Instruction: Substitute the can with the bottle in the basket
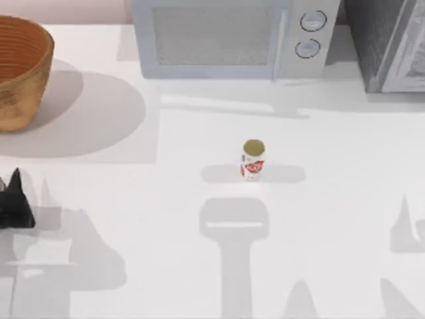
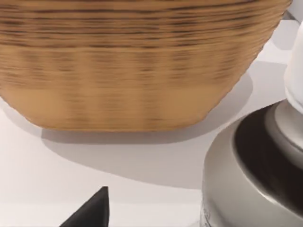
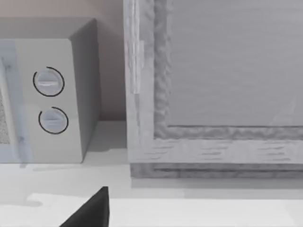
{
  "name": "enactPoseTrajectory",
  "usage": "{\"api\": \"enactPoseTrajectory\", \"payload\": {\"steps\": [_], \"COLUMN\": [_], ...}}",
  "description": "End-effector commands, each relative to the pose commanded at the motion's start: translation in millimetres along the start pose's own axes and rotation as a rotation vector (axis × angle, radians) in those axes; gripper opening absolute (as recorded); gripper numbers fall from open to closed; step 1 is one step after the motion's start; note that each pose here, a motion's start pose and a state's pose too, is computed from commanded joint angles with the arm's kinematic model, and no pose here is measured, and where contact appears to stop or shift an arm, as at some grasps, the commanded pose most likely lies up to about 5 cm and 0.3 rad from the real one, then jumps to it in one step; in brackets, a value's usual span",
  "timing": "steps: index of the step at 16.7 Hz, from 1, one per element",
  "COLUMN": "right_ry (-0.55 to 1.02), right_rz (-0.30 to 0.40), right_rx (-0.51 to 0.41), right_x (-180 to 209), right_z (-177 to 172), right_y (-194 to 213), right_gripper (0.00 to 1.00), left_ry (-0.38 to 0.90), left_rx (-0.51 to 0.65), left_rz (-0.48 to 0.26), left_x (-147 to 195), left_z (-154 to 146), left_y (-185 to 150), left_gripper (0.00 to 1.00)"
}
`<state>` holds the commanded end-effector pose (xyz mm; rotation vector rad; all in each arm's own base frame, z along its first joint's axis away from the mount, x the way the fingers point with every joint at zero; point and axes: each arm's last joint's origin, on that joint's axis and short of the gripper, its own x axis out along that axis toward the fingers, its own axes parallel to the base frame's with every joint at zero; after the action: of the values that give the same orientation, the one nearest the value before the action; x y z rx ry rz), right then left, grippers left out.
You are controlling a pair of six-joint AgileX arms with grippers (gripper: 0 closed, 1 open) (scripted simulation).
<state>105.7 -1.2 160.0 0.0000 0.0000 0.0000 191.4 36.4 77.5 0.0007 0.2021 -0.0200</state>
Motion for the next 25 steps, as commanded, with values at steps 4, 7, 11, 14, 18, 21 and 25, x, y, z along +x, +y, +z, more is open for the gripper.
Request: {"api": "enactPoseTrajectory", "payload": {"steps": [4,7,11,14,18,21,25], "right_ry": [0.000,0.000,0.000,0.000,0.000,0.000,0.000], "right_rz": [0.000,0.000,0.000,0.000,0.000,0.000,0.000], "right_rx": [0.000,0.000,0.000,0.000,0.000,0.000,0.000], "right_x": [0.0,0.0,0.0,0.0,0.0,0.0,0.0], "right_z": [0.0,0.0,0.0,0.0,0.0,0.0,0.0], "right_y": [0.0,0.0,0.0,0.0,0.0,0.0,0.0], "right_gripper": [1.00,1.00,1.00,1.00,1.00,1.00,1.00], "left_ry": [0.000,0.000,0.000,0.000,0.000,0.000,0.000], "left_rx": [0.000,0.000,0.000,0.000,0.000,0.000,0.000], "left_rz": [0.000,0.000,0.000,0.000,0.000,0.000,0.000], "left_x": [11.5,14.0,14.0,14.0,14.0,14.0,14.0], "left_z": [-0.5,-0.6,-0.6,-0.6,-0.6,-0.6,-0.6], "left_y": [-1.7,-2.1,-2.1,-2.1,-2.1,-2.1,-2.1], "left_gripper": [1.00,1.00,0.92,0.70,0.40,0.17,0.00]}}
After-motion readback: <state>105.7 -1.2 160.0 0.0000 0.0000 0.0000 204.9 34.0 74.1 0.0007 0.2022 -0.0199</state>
